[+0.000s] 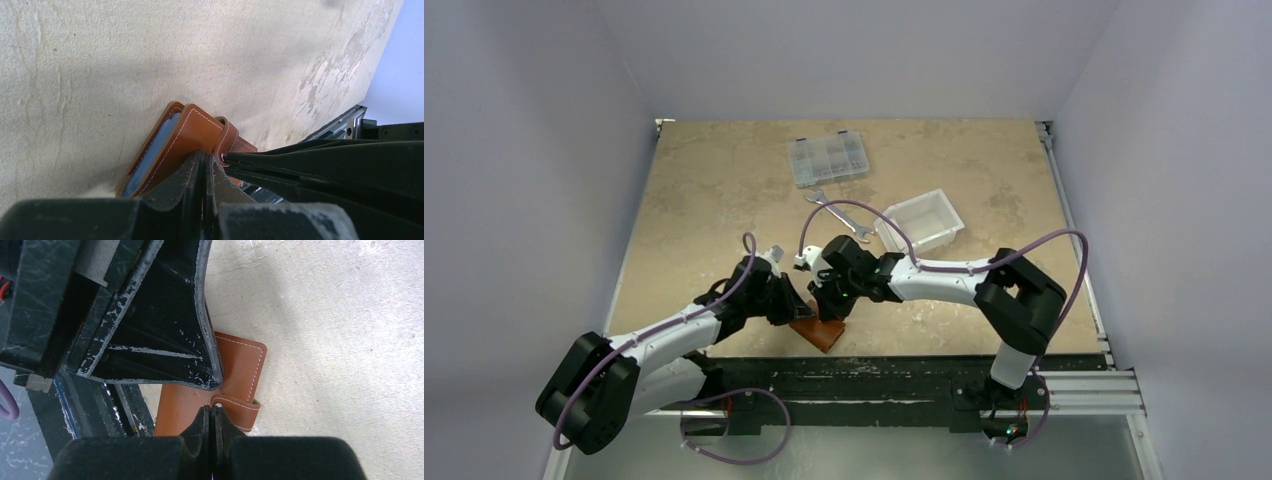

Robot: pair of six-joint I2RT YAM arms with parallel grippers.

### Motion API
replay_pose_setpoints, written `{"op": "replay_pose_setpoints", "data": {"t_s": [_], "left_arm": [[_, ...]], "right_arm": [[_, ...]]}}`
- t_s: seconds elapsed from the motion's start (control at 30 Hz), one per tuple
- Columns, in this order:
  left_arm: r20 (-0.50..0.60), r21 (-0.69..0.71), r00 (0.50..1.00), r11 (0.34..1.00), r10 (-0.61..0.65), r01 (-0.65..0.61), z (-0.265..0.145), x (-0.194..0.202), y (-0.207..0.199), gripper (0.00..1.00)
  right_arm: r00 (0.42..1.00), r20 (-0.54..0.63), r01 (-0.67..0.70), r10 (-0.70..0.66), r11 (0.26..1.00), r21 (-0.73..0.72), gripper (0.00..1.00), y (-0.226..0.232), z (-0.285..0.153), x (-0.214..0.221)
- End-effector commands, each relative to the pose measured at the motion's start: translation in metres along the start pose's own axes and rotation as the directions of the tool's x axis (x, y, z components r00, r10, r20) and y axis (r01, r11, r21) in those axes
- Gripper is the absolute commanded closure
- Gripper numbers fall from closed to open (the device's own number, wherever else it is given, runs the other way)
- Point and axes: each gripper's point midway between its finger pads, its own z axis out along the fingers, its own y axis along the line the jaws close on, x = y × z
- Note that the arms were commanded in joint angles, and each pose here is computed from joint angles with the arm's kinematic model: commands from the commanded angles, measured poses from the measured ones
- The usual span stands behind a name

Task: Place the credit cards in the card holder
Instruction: Close the card holder at the corner of the board.

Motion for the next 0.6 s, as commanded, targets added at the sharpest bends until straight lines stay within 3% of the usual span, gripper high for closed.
{"op": "replay_pose_setpoints", "data": {"t_s": [0.0,0.3,0.57], "left_arm": [[-0.013,-0.050,1.000,0.999,-0.017,0.017,0.000,0.008,0.017,1.00],[-0.009,-0.056,1.000,0.998,-0.027,0.026,0.000,0.008,0.019,1.00],[-0.003,-0.058,1.000,0.998,-0.030,0.030,-0.002,0.008,0.019,1.00]], "right_arm": [[0.997,-0.076,0.008,-0.006,1.000,0.027,1.00,-0.006,0.006,0.019],[0.985,-0.168,0.039,-0.040,0.999,-0.005,1.00,0.004,0.016,0.040],[0.955,-0.294,-0.022,0.039,0.998,0.060,1.00,-0.007,0.034,0.074]]}}
